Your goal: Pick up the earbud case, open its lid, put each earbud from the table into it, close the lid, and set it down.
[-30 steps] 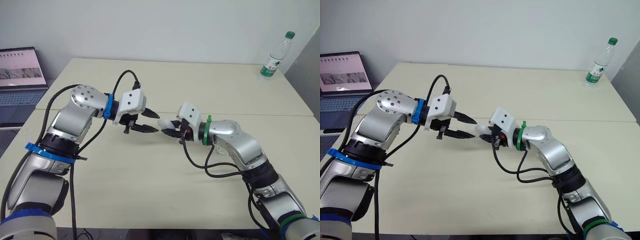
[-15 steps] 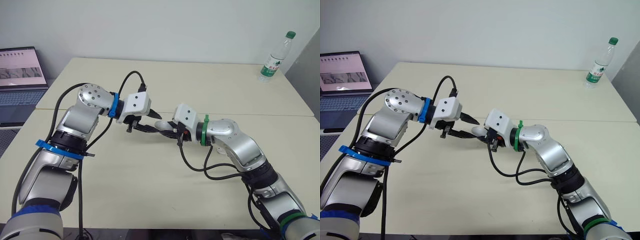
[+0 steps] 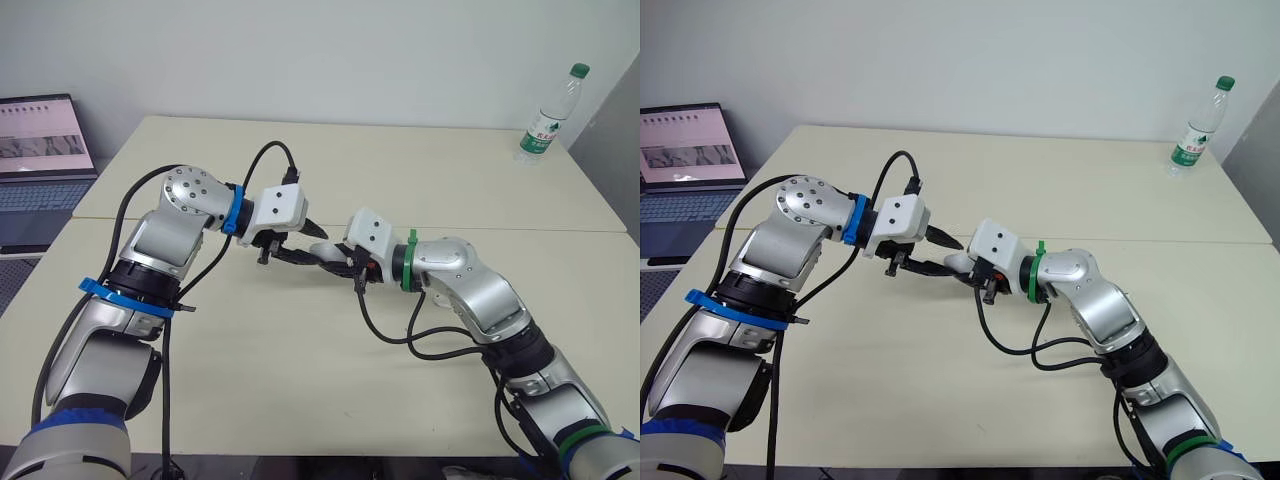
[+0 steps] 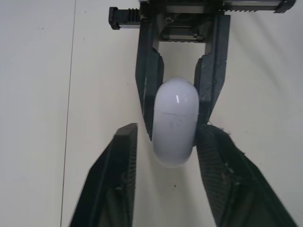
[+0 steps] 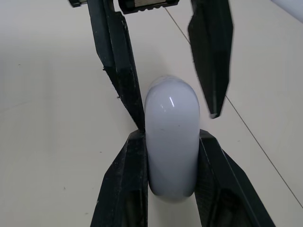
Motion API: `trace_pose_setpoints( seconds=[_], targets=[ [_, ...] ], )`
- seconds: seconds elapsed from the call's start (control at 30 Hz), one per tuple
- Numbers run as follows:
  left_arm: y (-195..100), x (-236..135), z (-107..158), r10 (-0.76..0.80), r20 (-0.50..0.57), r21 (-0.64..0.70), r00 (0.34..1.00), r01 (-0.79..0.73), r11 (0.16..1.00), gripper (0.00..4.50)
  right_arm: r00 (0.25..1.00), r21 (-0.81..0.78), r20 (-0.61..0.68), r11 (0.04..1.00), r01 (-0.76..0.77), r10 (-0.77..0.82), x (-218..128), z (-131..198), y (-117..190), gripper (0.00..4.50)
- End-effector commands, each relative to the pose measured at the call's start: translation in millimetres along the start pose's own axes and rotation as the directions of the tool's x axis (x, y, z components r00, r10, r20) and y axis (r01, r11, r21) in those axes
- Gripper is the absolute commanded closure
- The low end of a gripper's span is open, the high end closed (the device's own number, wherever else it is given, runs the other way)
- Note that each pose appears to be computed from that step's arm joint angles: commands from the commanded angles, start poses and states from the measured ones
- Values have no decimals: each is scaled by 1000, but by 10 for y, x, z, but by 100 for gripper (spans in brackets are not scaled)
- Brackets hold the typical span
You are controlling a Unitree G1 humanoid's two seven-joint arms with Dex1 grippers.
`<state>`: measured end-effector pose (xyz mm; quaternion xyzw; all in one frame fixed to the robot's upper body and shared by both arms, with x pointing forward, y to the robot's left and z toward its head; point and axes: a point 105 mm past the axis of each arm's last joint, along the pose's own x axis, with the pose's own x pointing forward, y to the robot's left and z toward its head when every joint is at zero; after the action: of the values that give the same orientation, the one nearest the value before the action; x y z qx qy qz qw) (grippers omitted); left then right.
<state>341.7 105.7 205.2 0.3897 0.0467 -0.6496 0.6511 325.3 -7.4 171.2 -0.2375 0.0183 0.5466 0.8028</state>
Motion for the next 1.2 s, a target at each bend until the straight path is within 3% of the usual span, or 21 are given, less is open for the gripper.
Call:
trace_pose_setpoints(
  seconds=[0.03,0.4,0.6,0.73,0.8,0.87,0.93,1.2],
  targets=[
    [60,-39,156,25,28,61,999,-27,998,365,998,-67,63,997,-24,28,15,225,36,353],
    [33,-12,82,15,-2,69,1000,-15,998,371,998,-126,47,992,-30,36,25,235,4,353],
    [66,-45,22,94,59,-34,994,-93,995,371,990,-30,116,996,-81,84,-168,282,-28,152],
    [129,-112,57,279,266,-287,923,-200,937,371,983,61,180,997,-50,38,-513,285,-204,6],
    [177,-165,43,415,333,-408,847,-268,873,371,980,49,195,999,22,-31,-643,296,-337,2],
    [173,-162,3,493,334,-501,803,-292,815,371,979,-5,198,998,56,-53,-715,302,-387,2],
    [165,-140,20,558,351,-648,752,-235,725,371,977,-51,206,996,69,-57,-739,314,-403,2],
    [-218,134,256,544,430,-688,721,-129,714,371,963,-96,262,991,96,-68,-606,442,-444,2]
  ],
)
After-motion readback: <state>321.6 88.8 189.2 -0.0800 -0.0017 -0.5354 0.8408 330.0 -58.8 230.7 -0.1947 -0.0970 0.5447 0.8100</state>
